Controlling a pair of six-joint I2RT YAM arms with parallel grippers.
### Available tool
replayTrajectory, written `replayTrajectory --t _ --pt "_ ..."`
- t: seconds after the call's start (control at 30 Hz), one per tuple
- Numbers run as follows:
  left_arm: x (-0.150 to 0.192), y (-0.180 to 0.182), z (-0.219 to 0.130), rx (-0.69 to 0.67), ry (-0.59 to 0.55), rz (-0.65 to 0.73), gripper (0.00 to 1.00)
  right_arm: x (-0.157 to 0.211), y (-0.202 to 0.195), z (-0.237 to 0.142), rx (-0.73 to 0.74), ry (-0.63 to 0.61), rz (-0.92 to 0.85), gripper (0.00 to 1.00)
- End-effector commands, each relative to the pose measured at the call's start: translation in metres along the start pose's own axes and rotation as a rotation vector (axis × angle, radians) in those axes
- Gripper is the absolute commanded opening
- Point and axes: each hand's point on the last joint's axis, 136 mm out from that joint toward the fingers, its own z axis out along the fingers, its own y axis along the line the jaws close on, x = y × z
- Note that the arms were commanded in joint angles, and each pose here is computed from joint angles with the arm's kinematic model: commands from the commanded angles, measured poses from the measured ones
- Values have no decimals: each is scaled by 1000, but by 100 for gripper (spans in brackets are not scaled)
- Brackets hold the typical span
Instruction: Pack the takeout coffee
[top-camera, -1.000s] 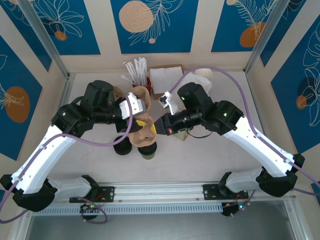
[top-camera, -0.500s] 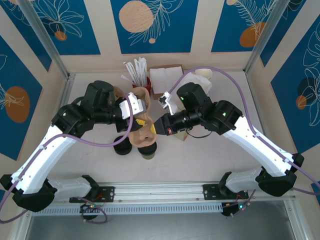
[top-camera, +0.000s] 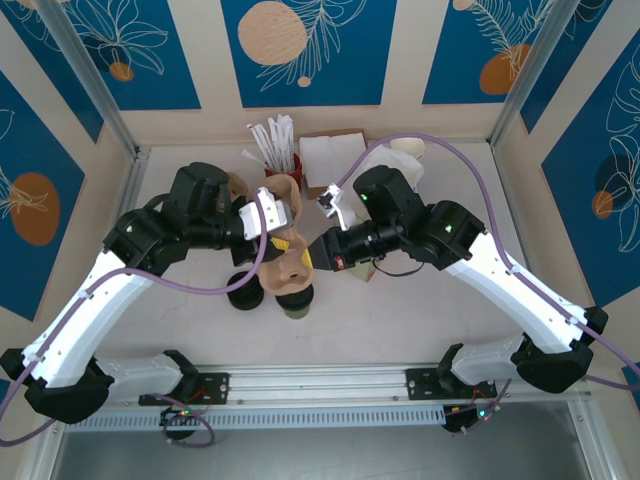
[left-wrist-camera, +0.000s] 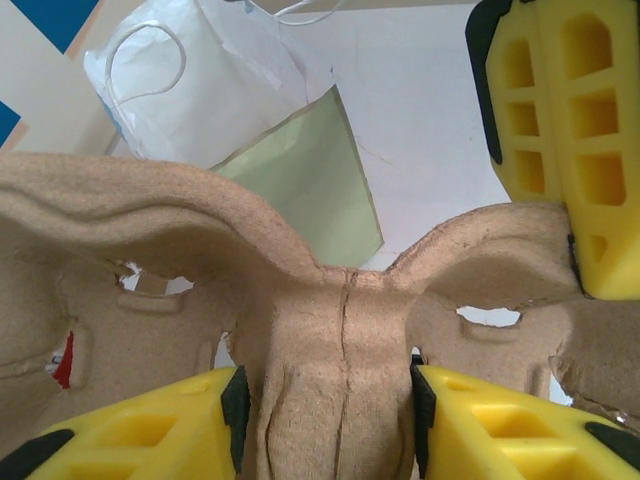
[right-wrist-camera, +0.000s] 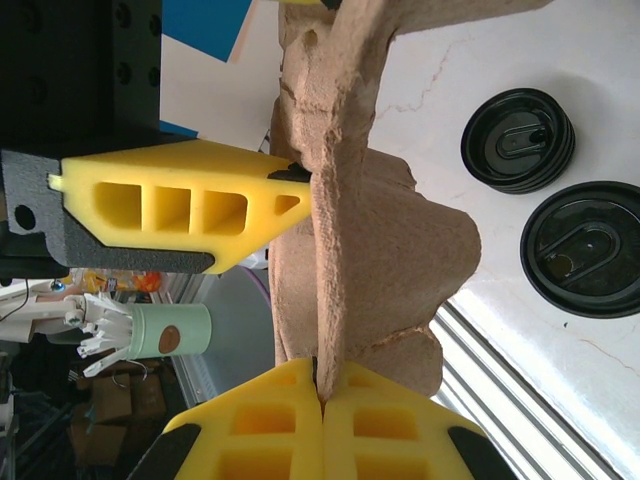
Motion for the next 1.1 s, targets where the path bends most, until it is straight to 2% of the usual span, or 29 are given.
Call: replayTrajectory --t 0.0,0.27,0.5,0.6,0.7,0.87,1.07 --pt "1 -6 -3 9 5 31 46 4 2 -4 2 5 -8 0" --pt "-1 -5 -6 -3 -8 38 42 4 -3 -6 10 -7 9 7" --pt "-4 -5 -7 -6 -22 30 39 3 -3 -18 12 -38 5 20" --pt "-5 -4 -7 -9 -29 26 40 1 -7 -28 33 -68 7 32" --pt "-8 -4 -8 -13 -39 23 40 -3 -15 -46 69 -123 21 38" --pt "-14 -1 -12 -31 -67 6 39 -13 -54 -92 214 -285 136 43" --pt "-24 1 -18 -51 -127 -30 36 -17 -120 -146 501 -468 303 50"
